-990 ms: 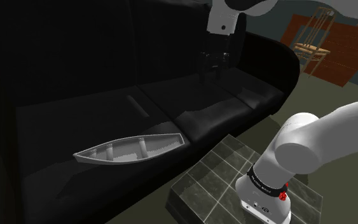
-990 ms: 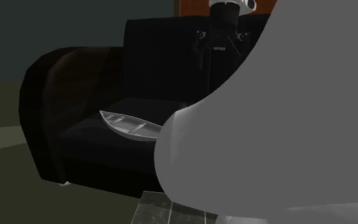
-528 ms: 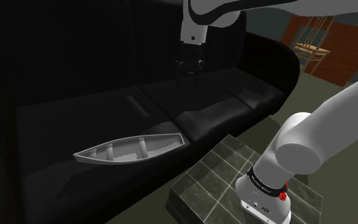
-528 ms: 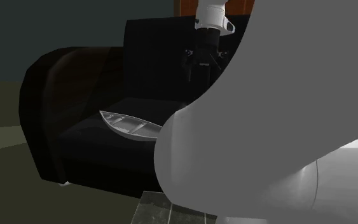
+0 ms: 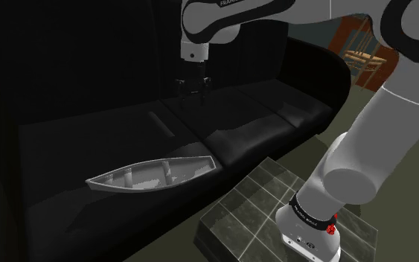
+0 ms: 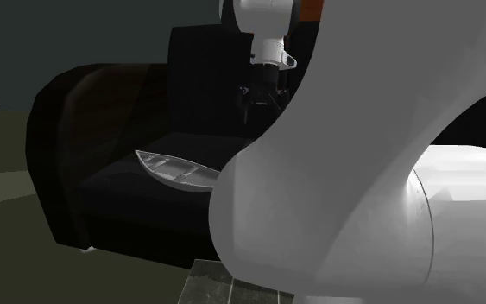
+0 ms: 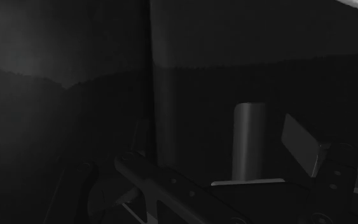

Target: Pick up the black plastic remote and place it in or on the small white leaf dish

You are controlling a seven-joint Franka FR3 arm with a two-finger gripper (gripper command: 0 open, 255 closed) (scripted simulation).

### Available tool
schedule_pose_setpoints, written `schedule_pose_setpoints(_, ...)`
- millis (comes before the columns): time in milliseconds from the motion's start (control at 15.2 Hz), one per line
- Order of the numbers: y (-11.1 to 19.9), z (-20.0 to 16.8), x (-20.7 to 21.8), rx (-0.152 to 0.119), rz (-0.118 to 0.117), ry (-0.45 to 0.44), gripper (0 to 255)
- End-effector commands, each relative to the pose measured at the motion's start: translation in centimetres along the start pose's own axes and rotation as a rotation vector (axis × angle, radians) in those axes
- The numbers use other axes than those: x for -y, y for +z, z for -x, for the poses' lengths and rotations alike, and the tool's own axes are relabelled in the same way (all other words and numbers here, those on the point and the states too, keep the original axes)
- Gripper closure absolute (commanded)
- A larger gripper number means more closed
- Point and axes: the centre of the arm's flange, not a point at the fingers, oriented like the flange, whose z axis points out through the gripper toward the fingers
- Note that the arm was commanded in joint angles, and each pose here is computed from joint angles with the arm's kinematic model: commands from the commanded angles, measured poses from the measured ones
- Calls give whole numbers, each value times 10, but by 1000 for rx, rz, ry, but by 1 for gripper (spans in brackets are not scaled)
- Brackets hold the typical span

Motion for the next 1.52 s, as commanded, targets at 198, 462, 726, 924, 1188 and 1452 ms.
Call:
schedule_pose_setpoints(198,30,-54,33,13,6,5,0)
schedule_pose_setpoints(462,52,-97,57,22,12,9,0)
schedule_pose_setpoints(726,71,-123,72,28,15,11,0)
schedule_pose_setpoints(924,86,-123,72,28,15,11,0)
schedule_pose_setpoints(1188,105,-122,71,28,15,11,0)
schedule_pose_setpoints(1452,105,-122,71,28,15,11,0)
